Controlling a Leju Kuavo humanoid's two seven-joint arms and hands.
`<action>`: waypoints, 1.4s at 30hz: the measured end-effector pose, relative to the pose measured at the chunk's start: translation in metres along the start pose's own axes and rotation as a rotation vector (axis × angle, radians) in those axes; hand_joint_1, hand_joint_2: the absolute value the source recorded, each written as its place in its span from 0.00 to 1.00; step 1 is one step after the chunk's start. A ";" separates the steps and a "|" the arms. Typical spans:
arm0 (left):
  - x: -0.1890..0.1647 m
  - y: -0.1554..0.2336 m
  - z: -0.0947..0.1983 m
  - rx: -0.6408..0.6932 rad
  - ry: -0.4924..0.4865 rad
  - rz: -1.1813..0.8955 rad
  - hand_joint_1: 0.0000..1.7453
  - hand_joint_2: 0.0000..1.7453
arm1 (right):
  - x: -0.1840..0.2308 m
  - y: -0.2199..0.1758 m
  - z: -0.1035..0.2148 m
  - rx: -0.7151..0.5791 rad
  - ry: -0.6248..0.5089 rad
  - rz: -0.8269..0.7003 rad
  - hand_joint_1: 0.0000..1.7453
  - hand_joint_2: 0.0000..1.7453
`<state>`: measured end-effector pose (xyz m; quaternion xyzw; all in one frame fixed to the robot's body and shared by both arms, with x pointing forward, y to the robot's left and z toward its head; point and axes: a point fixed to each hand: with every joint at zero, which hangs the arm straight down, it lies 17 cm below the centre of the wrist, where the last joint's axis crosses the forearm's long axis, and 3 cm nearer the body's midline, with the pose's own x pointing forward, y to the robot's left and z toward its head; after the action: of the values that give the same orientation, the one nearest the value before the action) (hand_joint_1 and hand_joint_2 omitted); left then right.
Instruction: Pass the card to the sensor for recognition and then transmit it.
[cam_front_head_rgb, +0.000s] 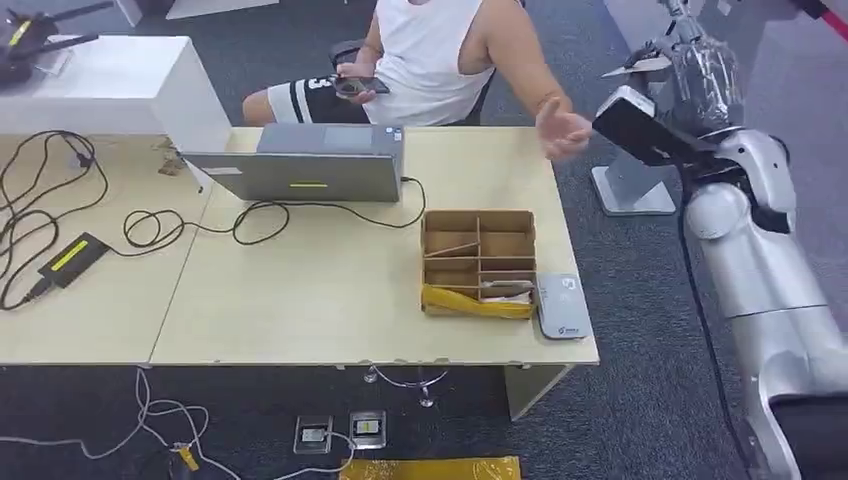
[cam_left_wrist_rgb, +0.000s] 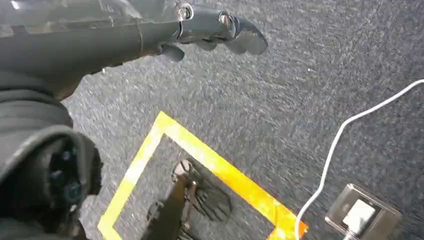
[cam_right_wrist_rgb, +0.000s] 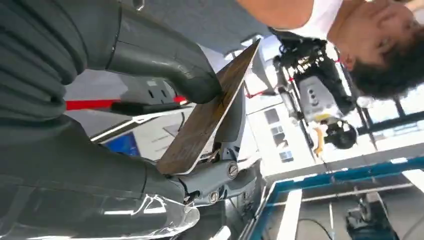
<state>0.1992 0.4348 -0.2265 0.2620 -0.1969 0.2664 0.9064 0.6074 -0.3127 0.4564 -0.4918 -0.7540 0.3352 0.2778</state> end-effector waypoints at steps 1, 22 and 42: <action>0.002 0.000 0.000 -0.001 -0.004 -0.007 0.00 0.00 | 0.006 0.003 -0.009 0.010 -0.009 0.004 1.00 1.00; 0.049 -0.024 0.003 -0.042 -0.063 -0.083 0.00 0.00 | 0.034 0.067 -0.056 0.255 0.053 0.071 1.00 1.00; 0.071 0.022 -0.017 0.036 -0.111 -0.053 0.00 0.00 | 0.034 0.112 -0.025 0.343 0.065 0.038 0.00 1.00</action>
<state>0.2448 0.4875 -0.1960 0.2979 -0.2351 0.2309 0.8959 0.6766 -0.2429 0.3877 -0.4617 -0.6671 0.4481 0.3754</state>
